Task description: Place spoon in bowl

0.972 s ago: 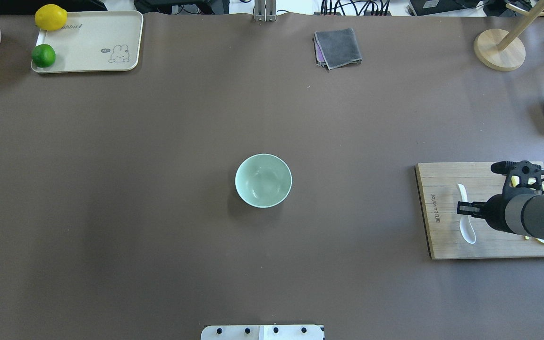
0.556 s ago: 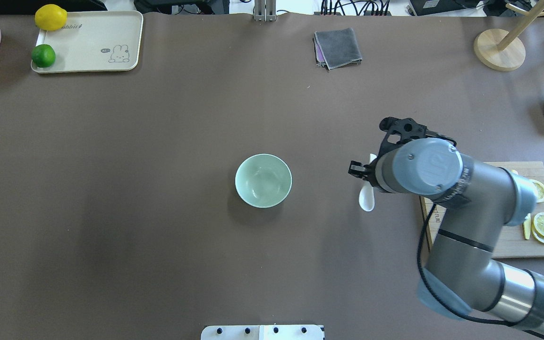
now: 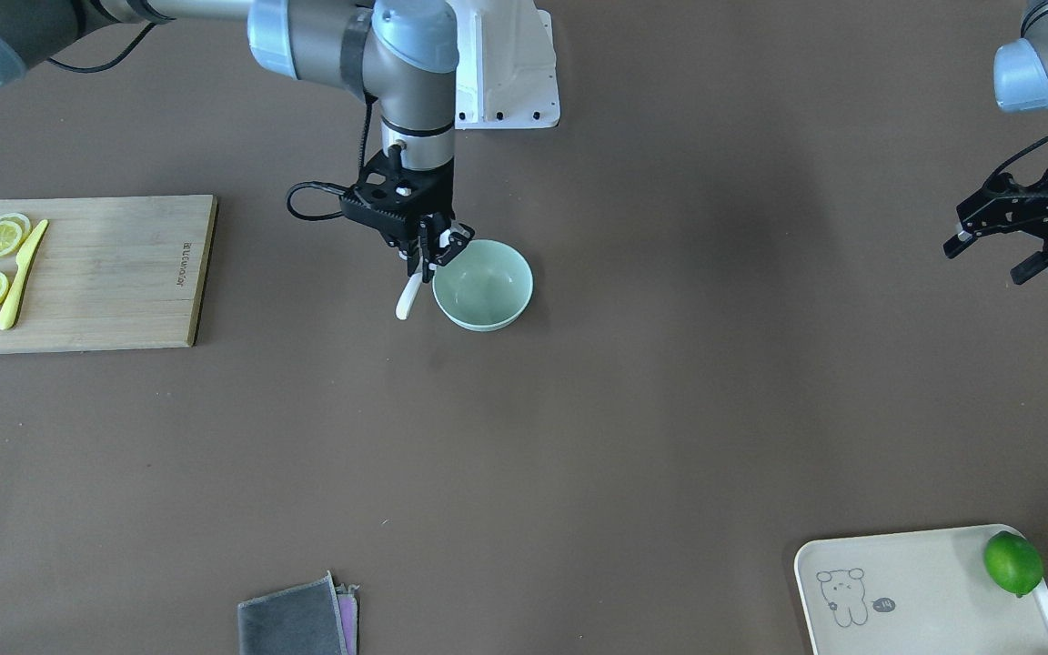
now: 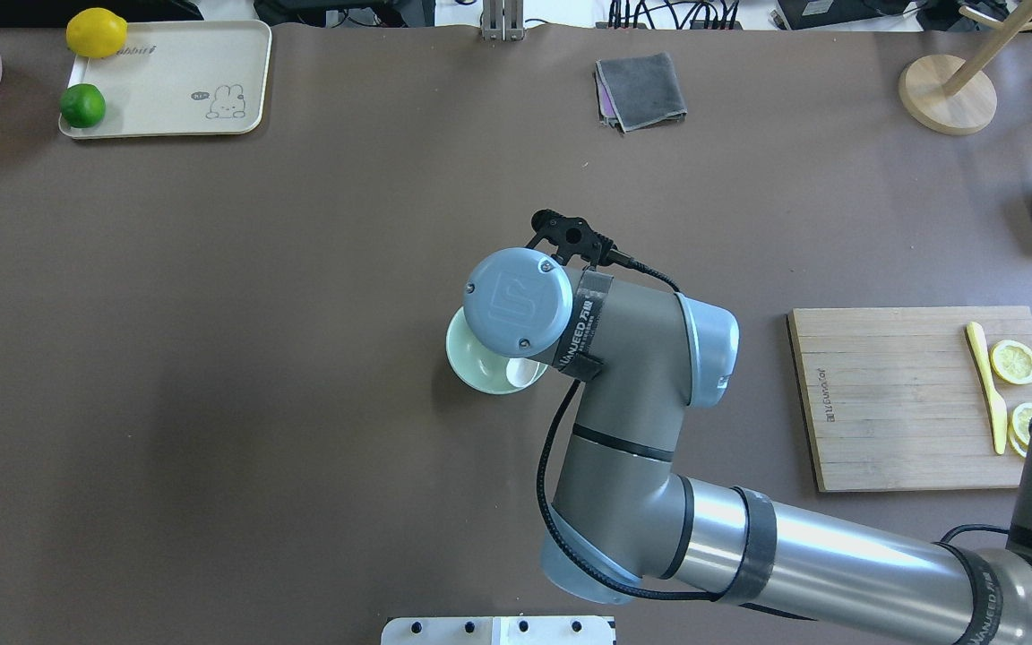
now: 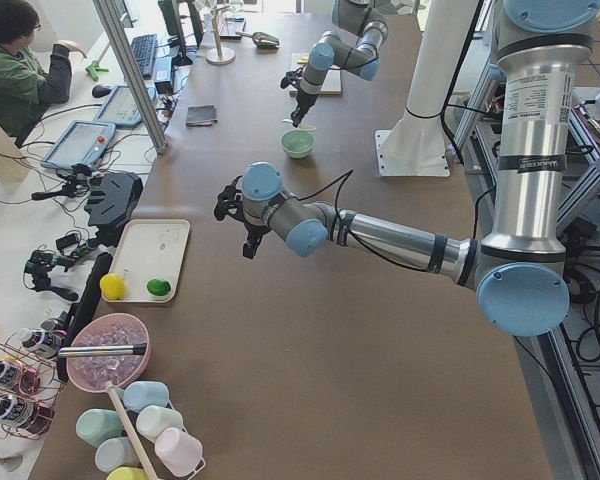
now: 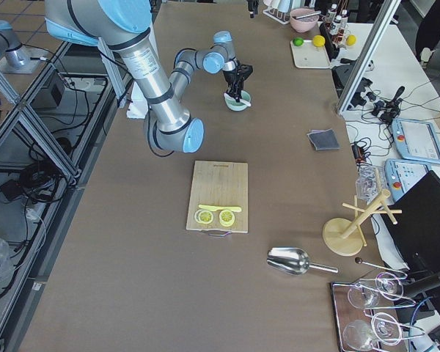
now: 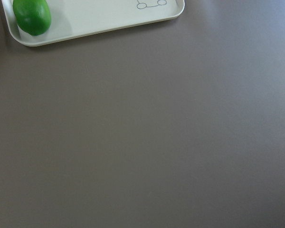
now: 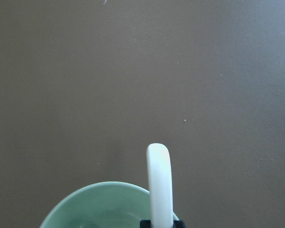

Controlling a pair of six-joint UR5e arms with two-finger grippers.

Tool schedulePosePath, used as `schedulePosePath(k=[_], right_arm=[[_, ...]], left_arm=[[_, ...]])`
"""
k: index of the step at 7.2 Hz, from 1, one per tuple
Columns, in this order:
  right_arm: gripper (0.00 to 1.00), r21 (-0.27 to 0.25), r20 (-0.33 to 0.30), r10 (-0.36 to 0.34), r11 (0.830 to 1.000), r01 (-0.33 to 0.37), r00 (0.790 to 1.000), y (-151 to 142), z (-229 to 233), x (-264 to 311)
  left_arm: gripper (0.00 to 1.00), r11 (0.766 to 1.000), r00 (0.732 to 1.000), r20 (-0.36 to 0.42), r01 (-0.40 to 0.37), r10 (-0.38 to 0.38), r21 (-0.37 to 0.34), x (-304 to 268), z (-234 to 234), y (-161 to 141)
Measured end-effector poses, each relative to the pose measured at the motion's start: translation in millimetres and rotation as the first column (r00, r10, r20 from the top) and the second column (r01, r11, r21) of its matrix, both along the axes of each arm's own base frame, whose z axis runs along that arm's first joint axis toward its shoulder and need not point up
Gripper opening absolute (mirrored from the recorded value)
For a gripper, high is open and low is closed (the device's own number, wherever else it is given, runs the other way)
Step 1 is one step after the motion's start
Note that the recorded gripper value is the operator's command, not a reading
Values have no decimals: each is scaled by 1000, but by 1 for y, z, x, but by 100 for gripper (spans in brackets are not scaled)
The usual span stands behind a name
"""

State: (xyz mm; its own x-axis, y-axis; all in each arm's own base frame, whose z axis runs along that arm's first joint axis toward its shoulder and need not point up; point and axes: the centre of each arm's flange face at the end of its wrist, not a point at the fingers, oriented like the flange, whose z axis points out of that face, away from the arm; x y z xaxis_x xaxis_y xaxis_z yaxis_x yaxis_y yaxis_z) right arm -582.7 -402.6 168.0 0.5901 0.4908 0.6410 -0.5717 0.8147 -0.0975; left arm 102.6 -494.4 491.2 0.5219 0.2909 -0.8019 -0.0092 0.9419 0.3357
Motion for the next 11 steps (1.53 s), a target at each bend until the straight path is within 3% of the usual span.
schedulePosePath(k=[1, 2, 7, 9, 11], right_arm=[[68, 2, -2, 20, 1000, -20, 1000, 1, -6, -6], [100, 7, -1, 28, 1000, -28, 1000, 1, -9, -8], [100, 64, -8, 12, 998, -12, 1000, -8, -22, 1], [100, 107, -43, -78, 991, 82, 996, -36, -10, 33], [100, 149, -62, -217, 963, 224, 974, -53, 22, 103]], left_arm=[[97, 1000, 1000, -1, 0, 0, -3, 0, 1, 1], [97, 1000, 1000, -1, 0, 0, -4, 0, 1, 2], [97, 1000, 1000, 1, -1, 1, -6, 0, 3, 2], [97, 1000, 1000, 8, 0, 0, 3, -1, 10, 5], [97, 1000, 999, 33, 18, -18, 4, -8, 63, 18]])
